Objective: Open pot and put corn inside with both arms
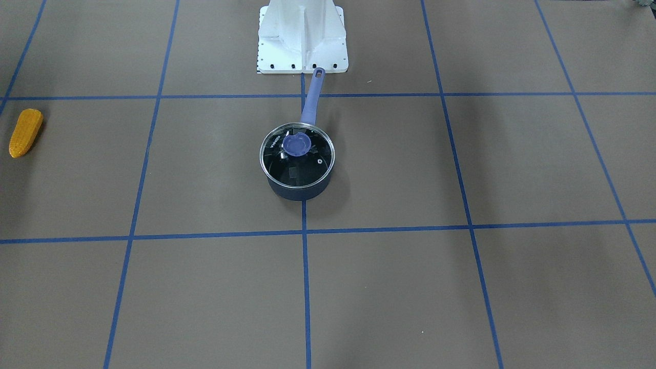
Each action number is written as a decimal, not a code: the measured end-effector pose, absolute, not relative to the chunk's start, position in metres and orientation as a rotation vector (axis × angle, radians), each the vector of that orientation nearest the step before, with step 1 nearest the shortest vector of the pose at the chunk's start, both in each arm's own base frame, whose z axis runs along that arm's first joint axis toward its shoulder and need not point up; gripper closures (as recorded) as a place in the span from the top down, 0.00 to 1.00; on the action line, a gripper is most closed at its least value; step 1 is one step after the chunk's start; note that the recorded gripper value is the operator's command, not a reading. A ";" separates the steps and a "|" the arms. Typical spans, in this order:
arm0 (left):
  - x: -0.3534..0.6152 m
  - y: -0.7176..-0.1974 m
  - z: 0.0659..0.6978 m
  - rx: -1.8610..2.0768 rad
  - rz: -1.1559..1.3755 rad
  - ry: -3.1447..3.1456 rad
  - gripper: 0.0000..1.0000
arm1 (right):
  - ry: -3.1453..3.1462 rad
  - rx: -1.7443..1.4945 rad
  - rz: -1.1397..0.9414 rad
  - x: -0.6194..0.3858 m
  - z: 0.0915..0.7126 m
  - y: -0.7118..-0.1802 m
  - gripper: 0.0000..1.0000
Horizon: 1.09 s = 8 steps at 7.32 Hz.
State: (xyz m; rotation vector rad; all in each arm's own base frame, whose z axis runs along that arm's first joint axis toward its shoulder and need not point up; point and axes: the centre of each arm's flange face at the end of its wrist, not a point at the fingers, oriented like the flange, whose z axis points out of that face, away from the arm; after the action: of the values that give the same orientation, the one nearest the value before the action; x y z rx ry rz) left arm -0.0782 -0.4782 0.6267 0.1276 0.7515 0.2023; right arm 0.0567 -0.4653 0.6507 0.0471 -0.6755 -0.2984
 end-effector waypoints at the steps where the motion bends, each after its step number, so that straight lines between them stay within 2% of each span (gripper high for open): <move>1: -0.078 -0.479 0.624 0.137 0.206 0.750 0.98 | -0.676 0.046 -0.298 0.057 0.651 -0.465 1.00; 5: -0.078 -0.481 0.610 0.176 0.216 0.745 0.98 | -0.677 0.043 -0.296 0.057 0.652 -0.463 1.00; 8: -0.078 -0.493 0.572 0.284 0.256 0.734 0.98 | -0.679 0.041 -0.295 0.057 0.654 -0.462 1.00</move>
State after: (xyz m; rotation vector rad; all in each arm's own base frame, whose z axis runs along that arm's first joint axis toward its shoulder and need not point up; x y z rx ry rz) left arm -0.0783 -0.4930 0.5721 0.2837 0.7338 0.2562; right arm 0.0567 -0.4618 0.6535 0.0410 -0.6790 -0.2951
